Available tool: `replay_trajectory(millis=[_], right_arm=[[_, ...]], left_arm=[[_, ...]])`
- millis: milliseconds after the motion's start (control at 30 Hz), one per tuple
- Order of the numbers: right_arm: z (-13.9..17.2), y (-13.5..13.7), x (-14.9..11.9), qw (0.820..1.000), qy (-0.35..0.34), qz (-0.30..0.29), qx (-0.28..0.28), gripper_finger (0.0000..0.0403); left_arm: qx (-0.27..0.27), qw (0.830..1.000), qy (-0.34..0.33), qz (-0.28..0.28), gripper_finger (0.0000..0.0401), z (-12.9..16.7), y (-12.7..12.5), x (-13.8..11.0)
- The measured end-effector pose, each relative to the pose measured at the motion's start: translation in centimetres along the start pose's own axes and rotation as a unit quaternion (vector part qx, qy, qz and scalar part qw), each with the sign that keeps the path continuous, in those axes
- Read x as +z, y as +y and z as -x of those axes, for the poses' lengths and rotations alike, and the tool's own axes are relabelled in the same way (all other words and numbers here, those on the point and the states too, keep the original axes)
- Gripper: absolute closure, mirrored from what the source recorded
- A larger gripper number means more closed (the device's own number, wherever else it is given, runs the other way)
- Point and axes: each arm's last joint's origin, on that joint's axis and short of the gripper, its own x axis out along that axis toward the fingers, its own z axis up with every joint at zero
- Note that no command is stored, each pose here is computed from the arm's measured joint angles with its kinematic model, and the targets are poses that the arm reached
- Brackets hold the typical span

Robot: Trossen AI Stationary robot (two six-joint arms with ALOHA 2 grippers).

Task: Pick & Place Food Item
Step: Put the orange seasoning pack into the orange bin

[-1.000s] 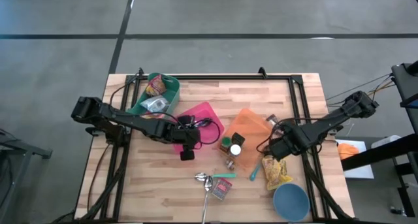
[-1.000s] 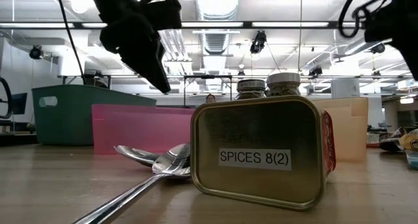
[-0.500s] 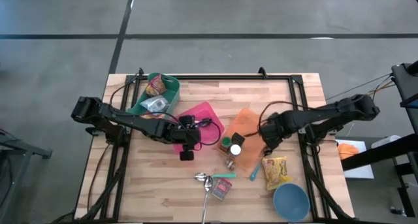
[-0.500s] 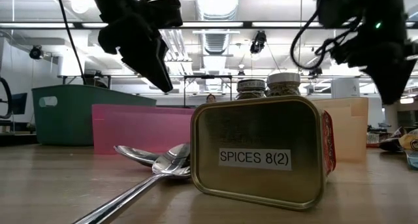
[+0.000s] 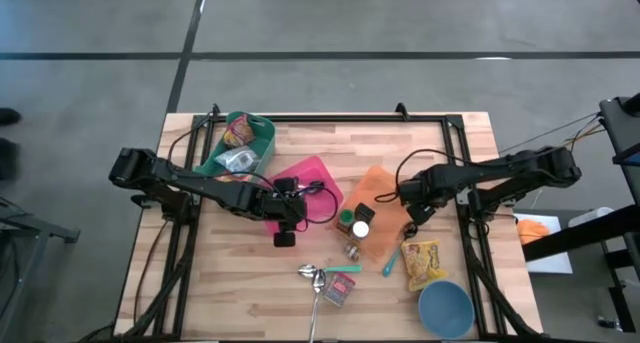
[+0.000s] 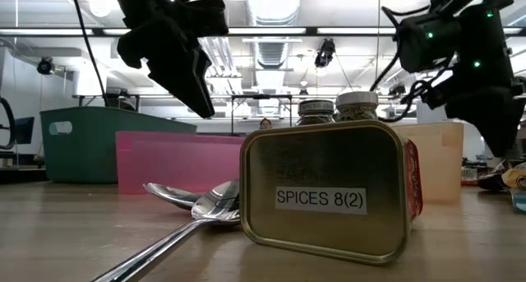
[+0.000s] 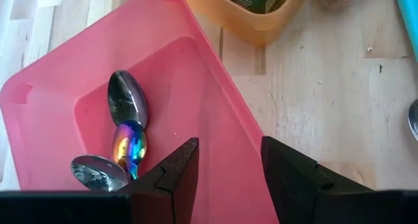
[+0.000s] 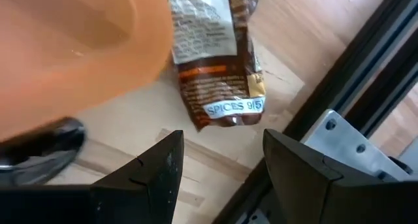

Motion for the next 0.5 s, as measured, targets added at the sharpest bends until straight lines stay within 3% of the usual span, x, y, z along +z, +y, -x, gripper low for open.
replay_trajectory(millis=[500], right_arm=[[-2.4, -0.1, 0.0, 1.0, -0.003, -0.006, 0.007, 0.0195]], left_arm=[[-0.002, 1.0, 0.0, 0.0, 0.0236, 0.0, 0.0, 0.0]])
